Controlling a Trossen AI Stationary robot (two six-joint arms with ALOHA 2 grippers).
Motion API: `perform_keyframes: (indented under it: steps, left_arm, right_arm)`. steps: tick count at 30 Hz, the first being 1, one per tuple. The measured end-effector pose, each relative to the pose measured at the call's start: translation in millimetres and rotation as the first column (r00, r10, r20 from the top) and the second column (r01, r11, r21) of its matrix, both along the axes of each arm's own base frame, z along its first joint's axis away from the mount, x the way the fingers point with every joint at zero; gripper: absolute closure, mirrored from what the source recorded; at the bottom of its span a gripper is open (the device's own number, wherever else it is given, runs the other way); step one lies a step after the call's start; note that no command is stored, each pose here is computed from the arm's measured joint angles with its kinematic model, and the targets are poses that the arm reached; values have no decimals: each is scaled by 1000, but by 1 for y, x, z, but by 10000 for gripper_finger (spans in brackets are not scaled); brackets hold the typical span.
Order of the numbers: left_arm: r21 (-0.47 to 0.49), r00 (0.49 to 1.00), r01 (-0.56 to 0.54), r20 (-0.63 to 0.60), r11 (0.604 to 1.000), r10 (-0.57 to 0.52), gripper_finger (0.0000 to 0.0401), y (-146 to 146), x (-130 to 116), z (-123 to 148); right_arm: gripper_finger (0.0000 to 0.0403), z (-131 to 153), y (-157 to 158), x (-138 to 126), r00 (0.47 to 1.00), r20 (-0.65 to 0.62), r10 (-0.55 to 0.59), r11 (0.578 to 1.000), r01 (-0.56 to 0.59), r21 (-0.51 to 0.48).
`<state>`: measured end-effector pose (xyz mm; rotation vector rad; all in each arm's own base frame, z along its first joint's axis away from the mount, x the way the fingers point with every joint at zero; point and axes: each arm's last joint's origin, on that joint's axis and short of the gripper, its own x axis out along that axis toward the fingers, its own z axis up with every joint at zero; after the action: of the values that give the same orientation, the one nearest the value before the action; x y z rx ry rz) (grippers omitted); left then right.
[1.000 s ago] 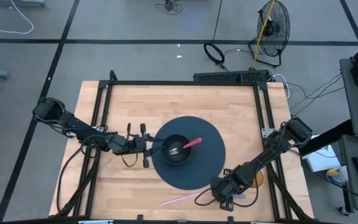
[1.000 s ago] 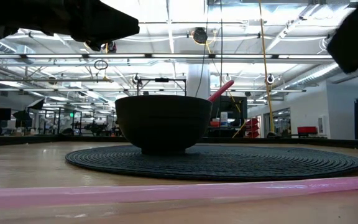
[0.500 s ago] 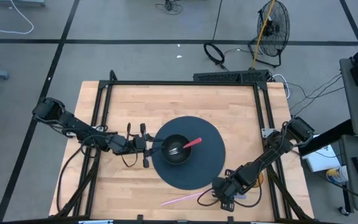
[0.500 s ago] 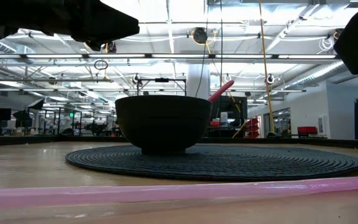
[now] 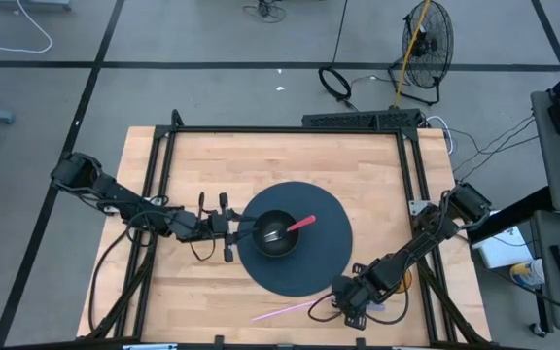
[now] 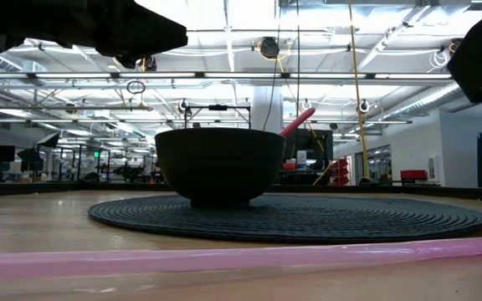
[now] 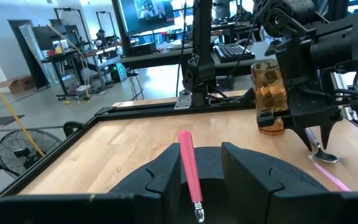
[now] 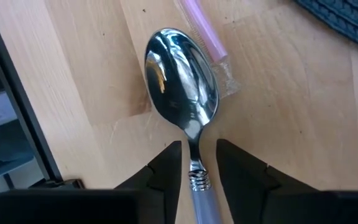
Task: Pick & Place Utensil
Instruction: Put the blue spoon into the black bowl
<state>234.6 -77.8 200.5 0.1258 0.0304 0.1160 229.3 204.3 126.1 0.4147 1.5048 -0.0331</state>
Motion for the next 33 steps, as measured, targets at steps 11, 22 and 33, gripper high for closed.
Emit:
perform_keyframes:
  steps: [11,22,33]
  left_arm:
    - [2,1000,0,-3,1000,0,279,0,0,0]
    - [1,1000,0,-4,1000,0,279,0,0,0]
    - [2,1000,0,-6,1000,0,279,0,0,-1]
  right_arm:
    - [288,-12,4,-4,998,-17,52,998,-53,-45]
    - [313,-14,0,-12,998,-59,26,988,-34,-150]
    - [370,-14,-3,-14,997,-71,21,982,-34,-184]
